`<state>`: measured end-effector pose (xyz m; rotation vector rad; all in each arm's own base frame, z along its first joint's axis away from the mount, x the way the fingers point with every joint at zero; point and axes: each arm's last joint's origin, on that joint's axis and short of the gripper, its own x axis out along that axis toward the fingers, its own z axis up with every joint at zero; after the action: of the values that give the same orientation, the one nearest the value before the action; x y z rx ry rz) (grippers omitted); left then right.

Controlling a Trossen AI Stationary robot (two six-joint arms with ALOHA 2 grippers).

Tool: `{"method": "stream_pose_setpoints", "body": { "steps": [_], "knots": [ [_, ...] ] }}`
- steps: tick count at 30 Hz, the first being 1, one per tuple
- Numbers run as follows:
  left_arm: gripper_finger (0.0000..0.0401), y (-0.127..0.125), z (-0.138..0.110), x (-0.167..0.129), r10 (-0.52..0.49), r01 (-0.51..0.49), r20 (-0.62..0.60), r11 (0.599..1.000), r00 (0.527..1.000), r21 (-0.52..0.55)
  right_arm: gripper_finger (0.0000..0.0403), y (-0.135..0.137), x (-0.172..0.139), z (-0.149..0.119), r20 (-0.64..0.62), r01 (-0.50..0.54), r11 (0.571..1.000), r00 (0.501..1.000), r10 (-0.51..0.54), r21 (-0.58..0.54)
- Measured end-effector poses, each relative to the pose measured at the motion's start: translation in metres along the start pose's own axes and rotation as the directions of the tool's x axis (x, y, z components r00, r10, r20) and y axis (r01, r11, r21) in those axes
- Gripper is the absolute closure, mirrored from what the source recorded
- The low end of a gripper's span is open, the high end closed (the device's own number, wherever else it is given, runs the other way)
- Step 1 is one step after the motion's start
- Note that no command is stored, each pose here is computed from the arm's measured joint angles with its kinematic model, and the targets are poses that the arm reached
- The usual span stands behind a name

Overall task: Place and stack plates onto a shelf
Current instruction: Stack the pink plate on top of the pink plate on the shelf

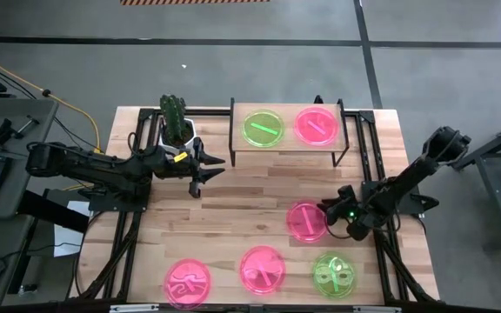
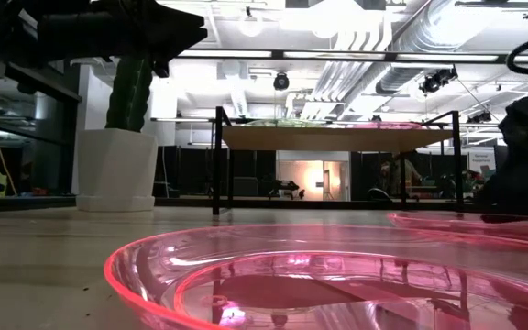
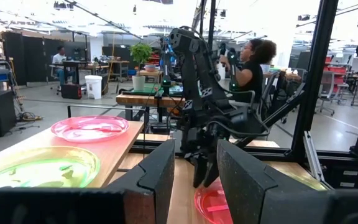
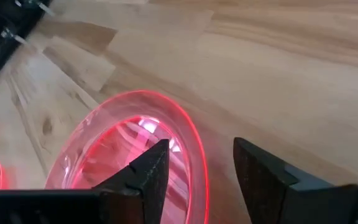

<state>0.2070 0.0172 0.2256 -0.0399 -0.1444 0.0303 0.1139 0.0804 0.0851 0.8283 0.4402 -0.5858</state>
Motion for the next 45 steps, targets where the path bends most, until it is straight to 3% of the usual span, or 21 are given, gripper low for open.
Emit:
{"method": "stream_pose_setpoints", "body": {
  "steps": [5,13,16,21,25,30,36,45],
  "knots": [
    [0.0288,0.0,0.0,0.0,0.0,0.0,0.0,1.0,1.0,0.0,0.0242,0.009,0.004,0.002,-0.08,0.006,1.0,0.997,-0.008,-0.015],
    [0.0288,0.0,0.0,0.0,0.0,0.0,0.0,1.0,1.0,0.0,0.0249,0.012,0.012,0.005,-0.09,0.007,0.999,0.996,-0.01,-0.031],
    [0.0288,0.0,0.0,0.0,0.0,0.0,0.0,1.0,1.0,0.0,0.0281,0.012,0.013,0.005,-0.092,0.014,0.999,0.996,-0.017,-0.034],
    [0.0288,0.0,0.0,0.0,0.0,0.0,-0.001,1.0,1.0,0.0,0.0387,0.012,0.013,0.004,-0.116,0.012,0.999,0.993,-0.018,-0.049],
    [0.0288,0.0,0.0,0.0,0.0,0.0,0.0,1.0,1.0,0.0,0.0393,0.014,0.014,0.007,-0.14,0.005,1.0,0.99,-0.006,-0.01],
    [0.0288,0.0,0.0,0.0,0.0,0.0,0.005,1.0,1.0,0.001,0.0401,0.023,0.013,0.02,-0.225,-0.07,0.995,0.971,0.085,0.074],
    [0.0288,0.0,0.003,0.0,-0.001,0.001,0.026,1.0,1.0,0.002,0.0402,0.034,0.012,0.044,-0.232,-0.21,0.973,0.946,0.226,0.095],
    [0.0288,0.0,0.002,0.0,-0.001,0.001,0.022,1.0,1.0,0.001,0.0403,0.044,0.012,0.077,-0.072,-0.374,0.925,0.923,0.378,0.062]
  ]
}}
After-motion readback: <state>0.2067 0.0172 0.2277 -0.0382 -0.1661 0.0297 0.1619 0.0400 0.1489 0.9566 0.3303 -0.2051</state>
